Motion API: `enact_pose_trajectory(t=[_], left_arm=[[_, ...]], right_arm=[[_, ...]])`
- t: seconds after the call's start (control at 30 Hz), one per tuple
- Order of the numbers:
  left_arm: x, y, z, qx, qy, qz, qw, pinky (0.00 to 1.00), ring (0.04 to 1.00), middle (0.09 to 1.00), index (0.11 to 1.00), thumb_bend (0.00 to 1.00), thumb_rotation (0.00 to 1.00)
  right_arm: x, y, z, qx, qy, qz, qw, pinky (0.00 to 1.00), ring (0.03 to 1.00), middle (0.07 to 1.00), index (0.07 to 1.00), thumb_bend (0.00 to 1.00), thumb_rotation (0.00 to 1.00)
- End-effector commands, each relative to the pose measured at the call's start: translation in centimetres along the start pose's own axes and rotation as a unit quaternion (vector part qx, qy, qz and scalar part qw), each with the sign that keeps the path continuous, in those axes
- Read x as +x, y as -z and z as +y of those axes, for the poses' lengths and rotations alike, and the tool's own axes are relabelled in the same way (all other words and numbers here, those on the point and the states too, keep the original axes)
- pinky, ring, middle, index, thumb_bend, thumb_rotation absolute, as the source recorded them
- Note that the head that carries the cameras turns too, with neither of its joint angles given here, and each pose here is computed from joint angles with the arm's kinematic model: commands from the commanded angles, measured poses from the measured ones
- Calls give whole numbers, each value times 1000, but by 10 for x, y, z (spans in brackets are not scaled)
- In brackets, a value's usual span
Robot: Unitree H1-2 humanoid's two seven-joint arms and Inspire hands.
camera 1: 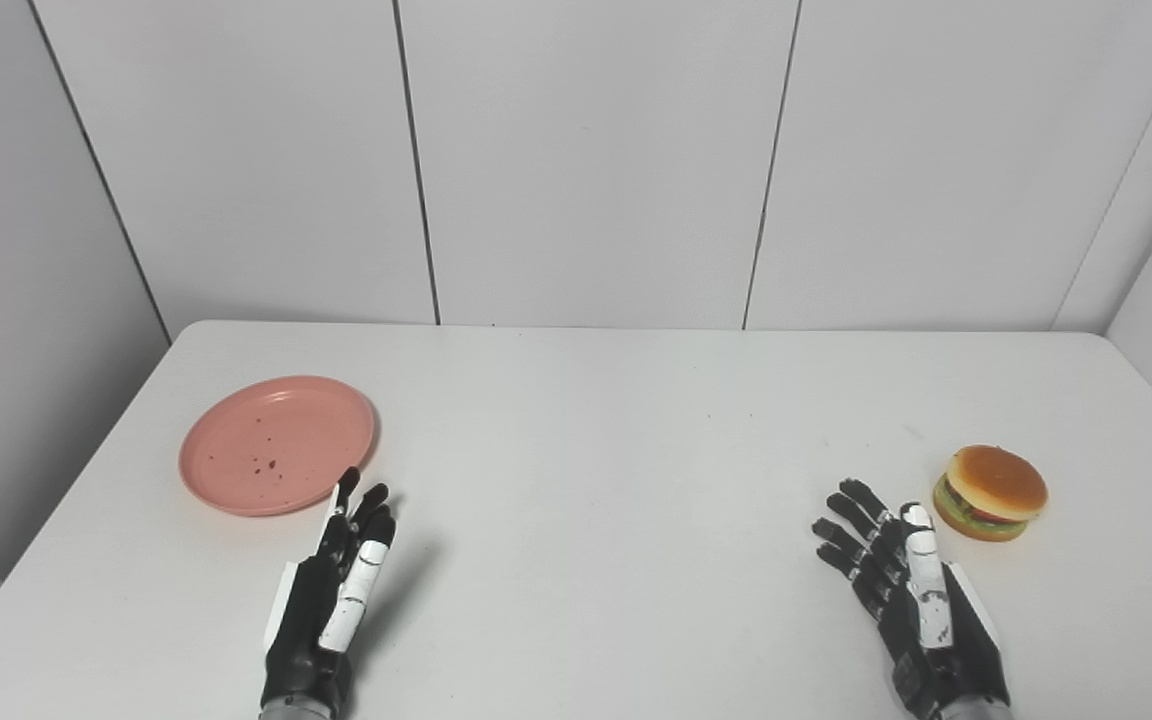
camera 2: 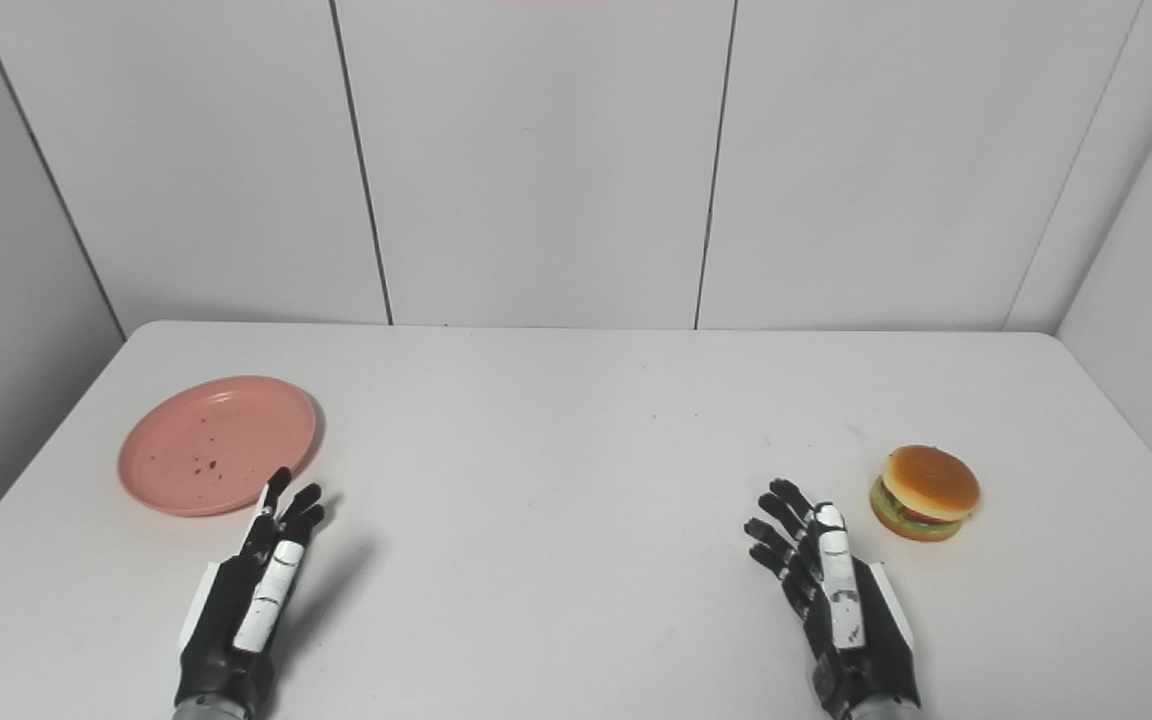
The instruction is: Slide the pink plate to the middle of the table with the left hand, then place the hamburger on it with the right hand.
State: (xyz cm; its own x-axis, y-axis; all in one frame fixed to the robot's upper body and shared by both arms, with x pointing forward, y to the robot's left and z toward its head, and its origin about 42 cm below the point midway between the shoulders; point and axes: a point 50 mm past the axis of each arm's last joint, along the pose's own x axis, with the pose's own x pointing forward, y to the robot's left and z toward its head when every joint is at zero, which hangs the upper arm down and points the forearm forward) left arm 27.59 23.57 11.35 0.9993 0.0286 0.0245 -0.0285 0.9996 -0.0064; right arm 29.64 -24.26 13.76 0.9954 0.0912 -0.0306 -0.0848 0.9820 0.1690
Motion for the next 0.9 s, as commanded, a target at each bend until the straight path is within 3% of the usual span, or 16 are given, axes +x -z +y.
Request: enact_pose_trajectory(t=[0.0,0.27,0.47,0.87], left_arm=[[6,-4,-2,1,17,-8,1000,992,938,941,1000,744,798],[7,13,3,1,22,-2,1000,1000,945,944,1000,709,797],[8,27,7,4,23,3,1000,1000,949,946,1000,771,804],[5,45,-14,3,24,1,1000,996,949,933,1000,728,800]], right_arm=[[4,-2,8,-1,-20,-7,1000,878,856,897,886,857,1000],[6,15,9,-8,-22,-4,1000,879,863,897,898,848,1000],[8,27,9,-10,-22,-3,1000,869,854,892,890,867,1000],[4,43,-15,-11,-25,-3,1000,882,869,904,904,847,1000]])
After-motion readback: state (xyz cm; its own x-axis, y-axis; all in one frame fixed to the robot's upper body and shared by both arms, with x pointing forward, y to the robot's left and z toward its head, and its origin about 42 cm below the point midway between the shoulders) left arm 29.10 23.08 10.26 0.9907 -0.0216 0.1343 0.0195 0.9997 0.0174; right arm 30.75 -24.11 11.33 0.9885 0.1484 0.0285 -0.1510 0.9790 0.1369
